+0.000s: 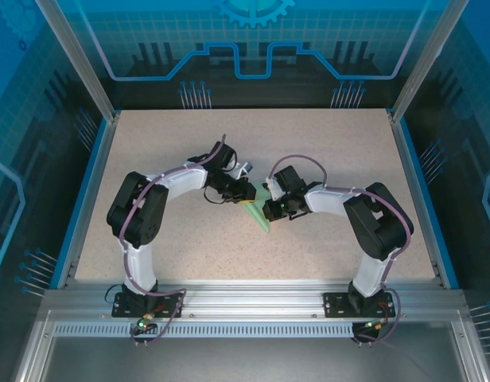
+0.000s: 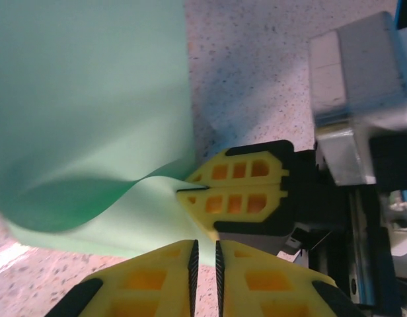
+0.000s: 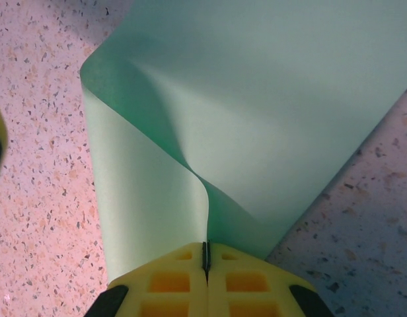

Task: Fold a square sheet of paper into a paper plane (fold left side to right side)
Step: Third fold the triangle at the center of the table.

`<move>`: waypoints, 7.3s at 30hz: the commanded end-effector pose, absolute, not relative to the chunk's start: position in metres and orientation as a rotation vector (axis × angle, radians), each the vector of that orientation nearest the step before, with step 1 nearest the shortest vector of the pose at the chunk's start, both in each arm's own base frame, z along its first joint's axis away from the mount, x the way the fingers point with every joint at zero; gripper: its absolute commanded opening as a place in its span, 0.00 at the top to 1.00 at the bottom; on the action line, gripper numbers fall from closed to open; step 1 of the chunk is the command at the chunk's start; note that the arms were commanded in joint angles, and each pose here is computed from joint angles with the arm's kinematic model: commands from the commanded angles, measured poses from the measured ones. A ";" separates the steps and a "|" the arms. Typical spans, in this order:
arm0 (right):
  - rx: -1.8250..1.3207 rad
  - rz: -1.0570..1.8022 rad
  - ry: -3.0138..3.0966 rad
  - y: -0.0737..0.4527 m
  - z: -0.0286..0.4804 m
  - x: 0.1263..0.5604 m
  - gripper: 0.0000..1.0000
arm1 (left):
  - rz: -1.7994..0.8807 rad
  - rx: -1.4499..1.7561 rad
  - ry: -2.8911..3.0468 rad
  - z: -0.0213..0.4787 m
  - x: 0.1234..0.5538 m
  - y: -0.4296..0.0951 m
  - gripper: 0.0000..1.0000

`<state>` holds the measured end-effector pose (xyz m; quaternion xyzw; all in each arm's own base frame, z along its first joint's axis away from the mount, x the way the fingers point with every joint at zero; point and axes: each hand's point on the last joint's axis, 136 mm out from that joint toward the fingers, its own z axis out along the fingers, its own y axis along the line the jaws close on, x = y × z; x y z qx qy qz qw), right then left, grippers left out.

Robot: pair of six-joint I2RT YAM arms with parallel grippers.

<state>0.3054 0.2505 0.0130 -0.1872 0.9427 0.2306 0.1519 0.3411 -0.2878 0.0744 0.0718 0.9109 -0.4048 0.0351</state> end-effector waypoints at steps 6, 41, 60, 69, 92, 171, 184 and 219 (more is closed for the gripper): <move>-0.580 0.595 2.829 0.240 -0.014 0.282 0.99 | -1.253 0.208 2.848 0.048 0.334 -0.289 0.83; -0.557 0.580 2.826 0.236 -0.010 0.286 0.96 | -1.078 0.143 2.988 -0.005 0.318 -0.266 0.83; -0.285 0.704 2.776 0.226 0.074 0.297 0.67 | -0.986 0.096 3.054 -0.025 0.312 -0.254 0.83; -0.139 0.834 2.894 0.273 0.073 0.254 0.77 | -0.991 0.097 3.050 -0.024 0.312 -0.254 0.83; -0.033 0.673 2.991 0.284 0.020 0.275 0.89 | -0.989 0.100 3.053 -0.025 0.312 -0.254 0.82; 0.018 0.578 3.164 0.235 -0.014 0.232 1.00 | -1.161 0.271 2.770 0.062 0.321 -0.274 0.76; 0.006 0.582 3.160 0.236 -0.013 0.233 1.00 | -1.283 0.407 2.803 0.042 0.294 -0.306 0.84; -0.006 0.441 3.222 0.202 -0.016 0.211 1.00 | -0.802 0.145 2.902 -0.005 0.353 -0.225 0.85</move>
